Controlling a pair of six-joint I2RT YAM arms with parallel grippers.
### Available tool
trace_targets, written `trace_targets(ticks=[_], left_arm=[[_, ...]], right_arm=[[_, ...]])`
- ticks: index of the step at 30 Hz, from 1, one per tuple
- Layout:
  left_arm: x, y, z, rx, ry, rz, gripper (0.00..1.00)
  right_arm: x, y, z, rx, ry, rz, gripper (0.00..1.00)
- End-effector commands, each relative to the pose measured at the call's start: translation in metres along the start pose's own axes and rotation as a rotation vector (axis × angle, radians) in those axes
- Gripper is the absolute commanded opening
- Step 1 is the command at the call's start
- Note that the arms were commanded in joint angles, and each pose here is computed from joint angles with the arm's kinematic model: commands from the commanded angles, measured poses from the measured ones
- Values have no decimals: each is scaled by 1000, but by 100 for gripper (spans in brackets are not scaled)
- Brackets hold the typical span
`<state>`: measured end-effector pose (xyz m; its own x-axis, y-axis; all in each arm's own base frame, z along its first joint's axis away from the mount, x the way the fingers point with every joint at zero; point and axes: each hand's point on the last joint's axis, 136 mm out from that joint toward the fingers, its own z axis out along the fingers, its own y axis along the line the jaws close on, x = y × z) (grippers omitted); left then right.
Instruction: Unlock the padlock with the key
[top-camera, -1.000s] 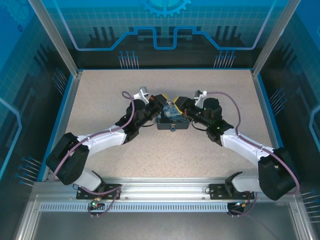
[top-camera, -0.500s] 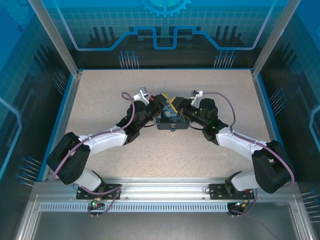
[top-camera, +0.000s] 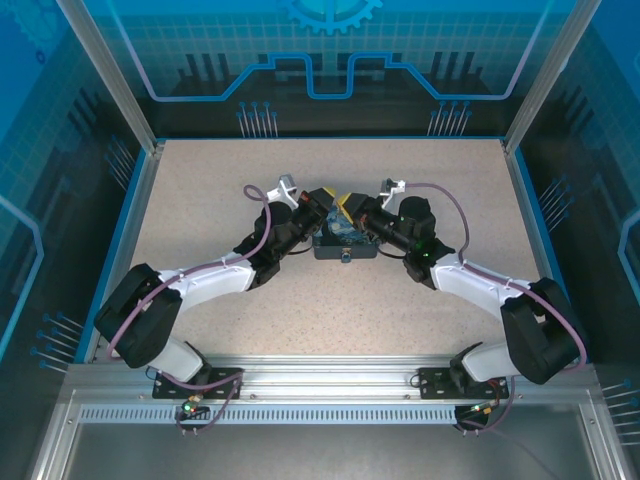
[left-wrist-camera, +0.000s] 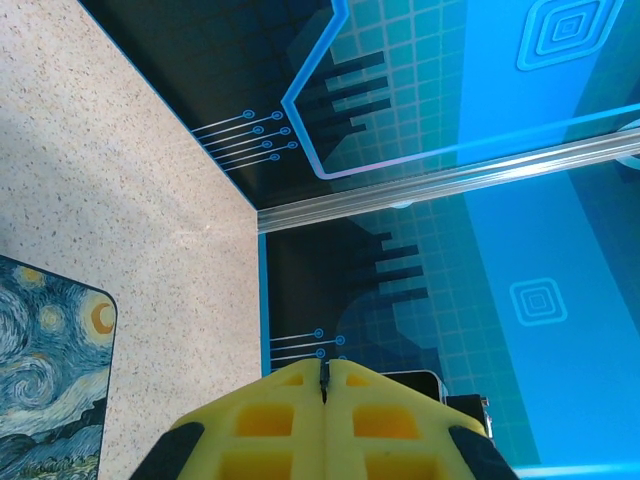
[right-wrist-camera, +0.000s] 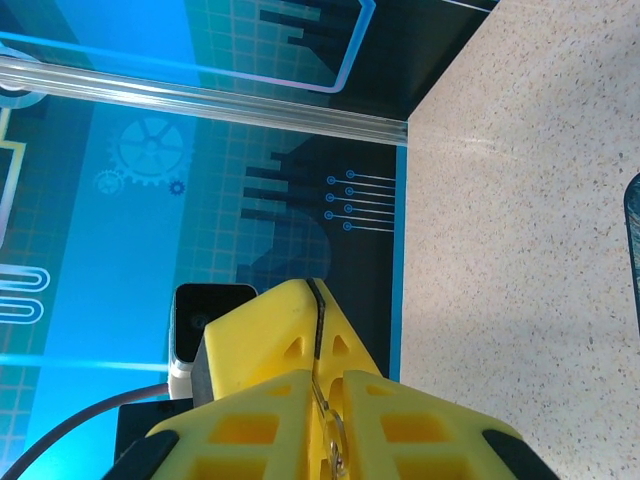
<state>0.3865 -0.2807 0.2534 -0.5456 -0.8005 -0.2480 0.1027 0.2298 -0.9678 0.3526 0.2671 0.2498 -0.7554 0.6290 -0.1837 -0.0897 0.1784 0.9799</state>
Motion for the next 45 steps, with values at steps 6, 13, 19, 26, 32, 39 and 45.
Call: trace_targets(ticks=[6,13,19,26,32,39,45], left_arm=[[-2,-5,2,24,-29,-11,0],[-4,-6,2,24,-37,-13,0],[-6,-8,3,30,-47,-19,0],[-7,-11,2,32,-52,-17,0],[-9,-6,1,20,-67,-17,0],[-12,-6,1,20,-85,-21,0],[-11,-7,0,23,-84,-25,0]], right_arm=[[6,12,1,-53,19,-13,22],[7,9,2,-47,24,-9,25],[11,3,4,-36,36,-2,25],[11,1,5,-34,34,0,25],[12,4,6,-48,40,3,21],[13,5,5,-52,45,5,21],[12,1,7,-45,38,8,18]])
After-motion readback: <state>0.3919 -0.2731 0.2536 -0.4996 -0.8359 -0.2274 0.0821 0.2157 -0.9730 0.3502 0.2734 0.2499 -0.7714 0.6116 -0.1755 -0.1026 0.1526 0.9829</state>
